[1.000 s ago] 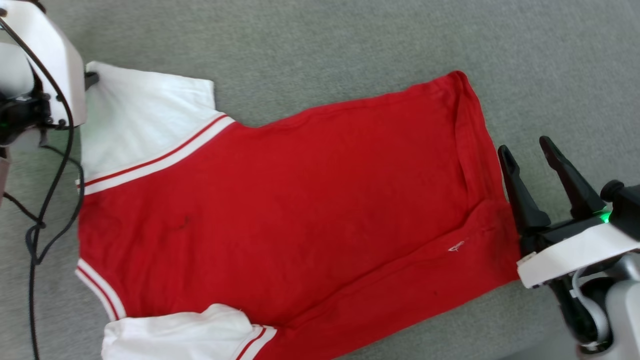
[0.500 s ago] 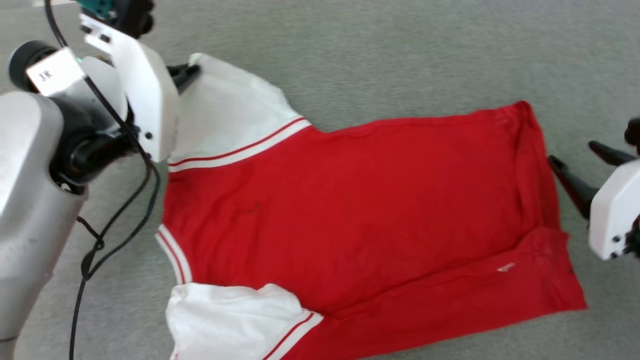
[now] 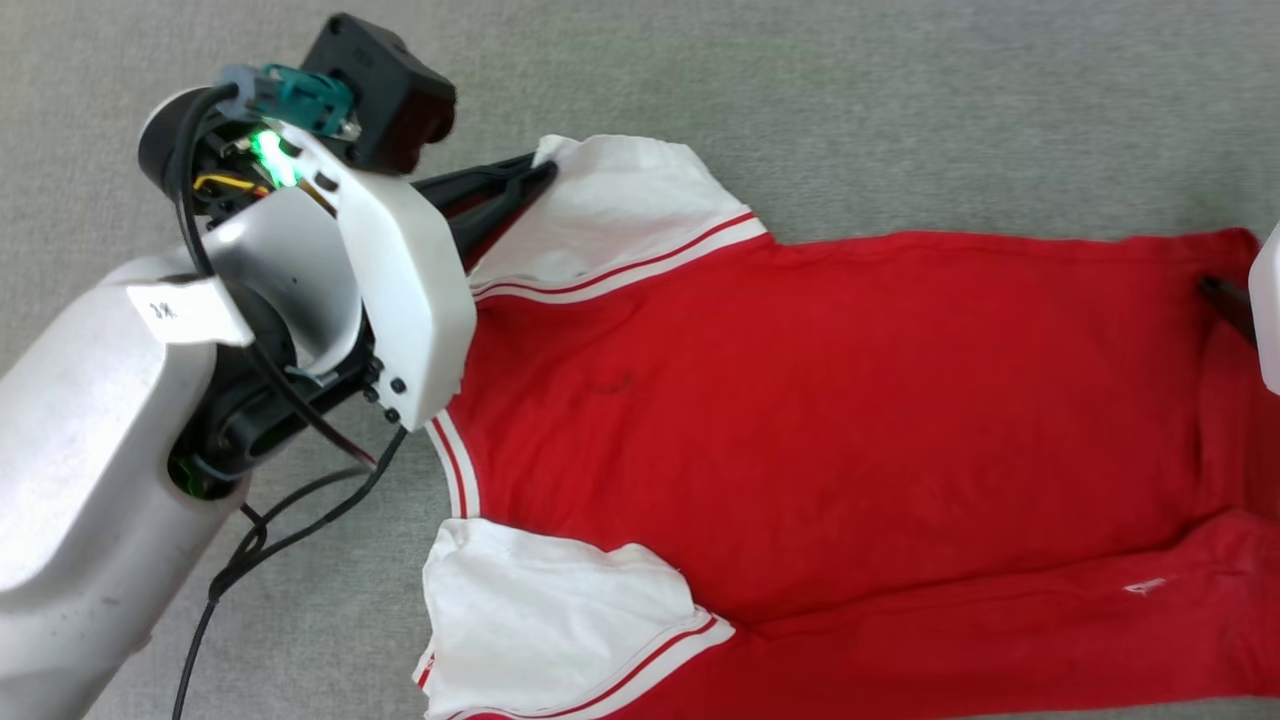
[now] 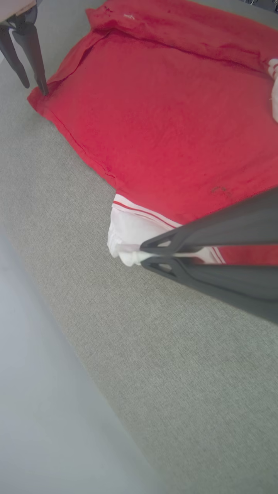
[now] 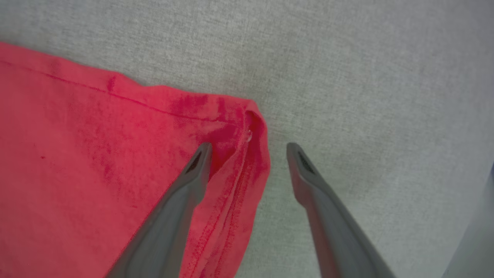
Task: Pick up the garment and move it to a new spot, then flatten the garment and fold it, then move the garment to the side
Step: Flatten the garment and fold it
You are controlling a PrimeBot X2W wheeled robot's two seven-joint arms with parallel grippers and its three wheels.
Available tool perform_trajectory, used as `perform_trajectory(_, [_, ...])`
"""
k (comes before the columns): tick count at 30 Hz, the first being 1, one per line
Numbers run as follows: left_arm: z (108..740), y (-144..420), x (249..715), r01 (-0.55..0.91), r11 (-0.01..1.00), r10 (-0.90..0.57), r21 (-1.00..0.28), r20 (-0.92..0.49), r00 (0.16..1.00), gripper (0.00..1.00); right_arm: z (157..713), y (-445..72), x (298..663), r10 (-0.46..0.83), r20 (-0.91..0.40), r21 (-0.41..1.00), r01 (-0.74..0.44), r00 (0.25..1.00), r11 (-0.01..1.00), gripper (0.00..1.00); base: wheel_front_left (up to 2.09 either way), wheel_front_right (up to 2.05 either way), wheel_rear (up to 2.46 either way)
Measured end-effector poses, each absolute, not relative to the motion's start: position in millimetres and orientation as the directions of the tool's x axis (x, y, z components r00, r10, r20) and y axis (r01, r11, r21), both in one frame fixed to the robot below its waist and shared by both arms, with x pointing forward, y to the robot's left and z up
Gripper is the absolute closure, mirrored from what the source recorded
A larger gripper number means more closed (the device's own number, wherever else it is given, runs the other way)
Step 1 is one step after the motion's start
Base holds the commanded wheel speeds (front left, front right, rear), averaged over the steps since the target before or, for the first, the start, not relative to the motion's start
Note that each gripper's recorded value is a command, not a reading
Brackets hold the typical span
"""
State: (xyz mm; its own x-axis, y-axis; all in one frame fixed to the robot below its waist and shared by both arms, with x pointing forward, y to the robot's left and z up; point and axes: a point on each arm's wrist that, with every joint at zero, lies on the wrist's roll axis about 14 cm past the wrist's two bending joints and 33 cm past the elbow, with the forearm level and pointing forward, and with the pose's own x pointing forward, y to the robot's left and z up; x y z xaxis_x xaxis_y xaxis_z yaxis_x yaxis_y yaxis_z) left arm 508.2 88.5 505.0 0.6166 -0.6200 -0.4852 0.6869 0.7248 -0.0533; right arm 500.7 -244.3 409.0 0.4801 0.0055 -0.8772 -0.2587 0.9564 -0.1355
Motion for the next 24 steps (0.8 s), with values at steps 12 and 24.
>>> perform_trajectory(12, [490,93,498,0.678,0.731,-0.619,-0.076,-0.492,0.612,1.0,360,-239,505,-0.002,-0.929,-0.114,-0.281,0.371,0.953,0.0,0.0,0.0,0.0])
perform_trajectory(24, [490,109,497,0.624,0.777,-0.581,-0.083,-0.476,0.66,1.0,366,-233,508,0.048,-0.906,-0.07,-0.261,0.421,0.963,1.0,0.0,0.0,0.0])
